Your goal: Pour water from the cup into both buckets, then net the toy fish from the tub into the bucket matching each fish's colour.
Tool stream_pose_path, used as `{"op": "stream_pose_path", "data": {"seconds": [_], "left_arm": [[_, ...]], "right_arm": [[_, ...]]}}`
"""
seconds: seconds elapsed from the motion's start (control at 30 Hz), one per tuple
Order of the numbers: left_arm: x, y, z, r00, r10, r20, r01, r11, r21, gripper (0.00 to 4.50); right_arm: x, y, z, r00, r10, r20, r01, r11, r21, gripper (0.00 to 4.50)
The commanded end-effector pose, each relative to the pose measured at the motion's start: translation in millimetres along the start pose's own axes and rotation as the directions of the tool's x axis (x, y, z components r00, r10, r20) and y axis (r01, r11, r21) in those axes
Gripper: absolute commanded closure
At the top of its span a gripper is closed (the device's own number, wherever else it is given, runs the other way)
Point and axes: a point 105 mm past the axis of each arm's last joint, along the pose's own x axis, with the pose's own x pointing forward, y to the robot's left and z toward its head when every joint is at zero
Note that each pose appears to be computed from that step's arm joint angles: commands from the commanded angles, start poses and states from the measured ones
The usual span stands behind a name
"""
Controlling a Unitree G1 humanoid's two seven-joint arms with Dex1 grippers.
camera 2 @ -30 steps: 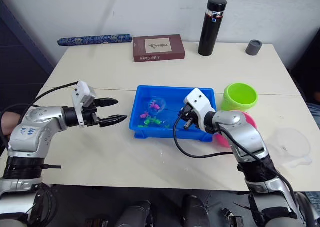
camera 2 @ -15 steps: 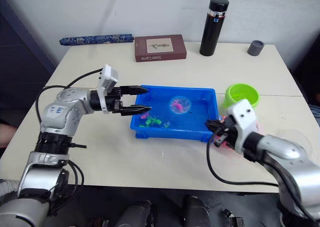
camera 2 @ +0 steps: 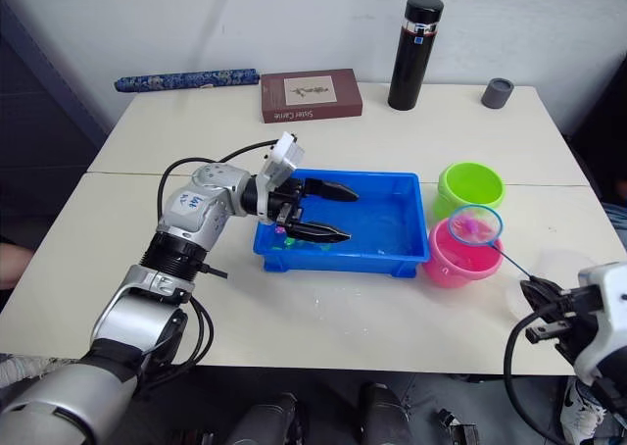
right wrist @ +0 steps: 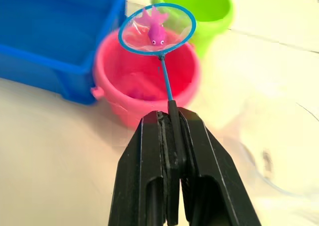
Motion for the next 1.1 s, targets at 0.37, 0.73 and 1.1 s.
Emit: {"op": "stream_pose_path", "data": {"seconds": [0.37,0.73,1.1], "left_arm": [[-2.4,6.4,7.6,1.000,0.008,0.003,-0.008,0.999,0.054,0.05],[-4.8,11.6,6.6,0.999,0.043,0.004,-0.044,0.997,0.061,0.05],[-4.7,13.2,6.9,0.999,0.047,0.001,-0.047,0.997,0.067,0.05]], "right_arm": [[0.6,11.1,8.9,0.999,-0.032,-0.015,-0.010,0.165,-0.986,4.50],[-0.9,-13.8,17.4,0.991,-0.119,0.064,0.071,0.049,-0.996,4.50],[-4.4,-20.6,21.7,0.982,-0.160,0.099,0.106,0.037,-0.994,4.50]]}}
